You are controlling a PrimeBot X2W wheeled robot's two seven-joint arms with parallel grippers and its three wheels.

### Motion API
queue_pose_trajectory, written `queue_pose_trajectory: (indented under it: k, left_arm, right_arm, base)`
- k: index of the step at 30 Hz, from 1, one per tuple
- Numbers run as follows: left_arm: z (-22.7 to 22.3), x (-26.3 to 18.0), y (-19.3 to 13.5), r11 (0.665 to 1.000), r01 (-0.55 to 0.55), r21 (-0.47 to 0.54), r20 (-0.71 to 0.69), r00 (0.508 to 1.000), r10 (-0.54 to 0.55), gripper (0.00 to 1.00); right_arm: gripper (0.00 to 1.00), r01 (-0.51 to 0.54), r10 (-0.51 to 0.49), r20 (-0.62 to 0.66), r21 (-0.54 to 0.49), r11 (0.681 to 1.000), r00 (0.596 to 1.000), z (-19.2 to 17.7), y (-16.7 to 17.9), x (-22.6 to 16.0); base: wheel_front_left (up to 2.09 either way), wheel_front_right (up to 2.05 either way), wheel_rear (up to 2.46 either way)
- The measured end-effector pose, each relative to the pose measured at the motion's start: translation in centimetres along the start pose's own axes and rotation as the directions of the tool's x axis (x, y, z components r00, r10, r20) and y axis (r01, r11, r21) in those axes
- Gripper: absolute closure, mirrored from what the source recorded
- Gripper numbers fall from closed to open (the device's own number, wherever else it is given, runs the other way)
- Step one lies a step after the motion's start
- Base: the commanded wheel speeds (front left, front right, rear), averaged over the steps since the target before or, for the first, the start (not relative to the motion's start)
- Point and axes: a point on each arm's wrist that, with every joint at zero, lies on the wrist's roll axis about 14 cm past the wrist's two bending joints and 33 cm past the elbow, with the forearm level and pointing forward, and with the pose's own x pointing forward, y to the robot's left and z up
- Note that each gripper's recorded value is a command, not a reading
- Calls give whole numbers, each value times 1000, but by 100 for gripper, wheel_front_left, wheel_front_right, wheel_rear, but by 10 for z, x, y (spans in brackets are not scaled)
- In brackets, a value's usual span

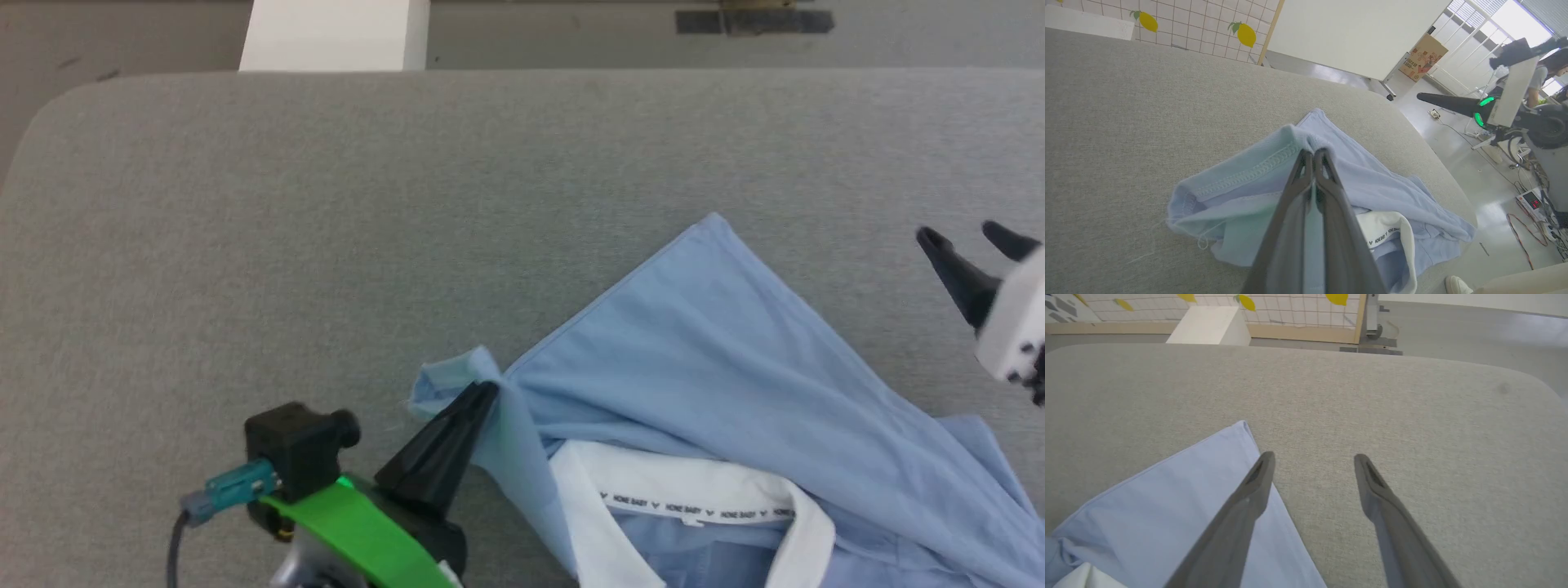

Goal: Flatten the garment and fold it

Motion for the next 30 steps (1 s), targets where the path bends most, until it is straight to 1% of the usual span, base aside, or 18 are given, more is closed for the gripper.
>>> queue_pose_trajectory:
  k: [4, 7, 10, 14, 21, 22, 23, 24, 25, 30]
  left_arm:
    - [2, 6, 1, 1000, 8, 3, 9, 1000, -8, 100]
    - [-1, 9, 5, 1000, -3, -14, 8, 1000, 3, 100]
    - [-4, 9, 13, 999, -29, -26, 3, 1000, 29, 100]
    - [-9, 10, 23, 997, -61, -42, -2, 998, 61, 100]
    - [-18, 12, 42, 991, -114, -66, -15, 993, 113, 100]
    - [-20, 12, 44, 990, -121, -68, -18, 993, 120, 100]
    - [-21, 12, 47, 989, -127, -72, -21, 992, 126, 100]
    - [-21, 12, 48, 989, -130, -73, -19, 991, 129, 100]
    - [-21, 12, 50, 988, -135, -75, -17, 991, 134, 100]
    - [-20, 11, 57, 983, -159, -91, -4, 987, 159, 100]
  right_arm:
    - [0, -70, 69, -76, -9, 998, 995, -8, 28, 41]
    - [0, -125, 117, -164, -41, 991, 980, -28, 51, 70]
    - [0, -161, 142, -239, -64, 985, 961, -46, 65, 91]
    - [0, -196, 158, -305, -99, 976, 939, -62, 76, 114]
    - [0, -236, 174, -358, -139, 962, 917, -77, 86, 148]
    - [4, -240, 176, -360, -141, 961, 916, -77, 88, 151]
    - [32, -243, 178, -366, -139, 960, 914, -78, 89, 155]
    - [82, -244, 178, -375, -137, 960, 910, -79, 89, 158]
    - [100, -244, 176, -384, -137, 960, 907, -79, 89, 160]
    - [100, -247, 176, -382, -144, 958, 907, -74, 91, 167]
  base:
    - [0, 0, 0]
    - [0, 0, 0]
    - [0, 0, 0]
    - [0, 0, 0]
    - [0, 0, 0]
    - [0, 0, 0]
    - [0, 0, 0]
    - [0, 0, 0]
    - [0, 0, 0]
    - [0, 0, 0]
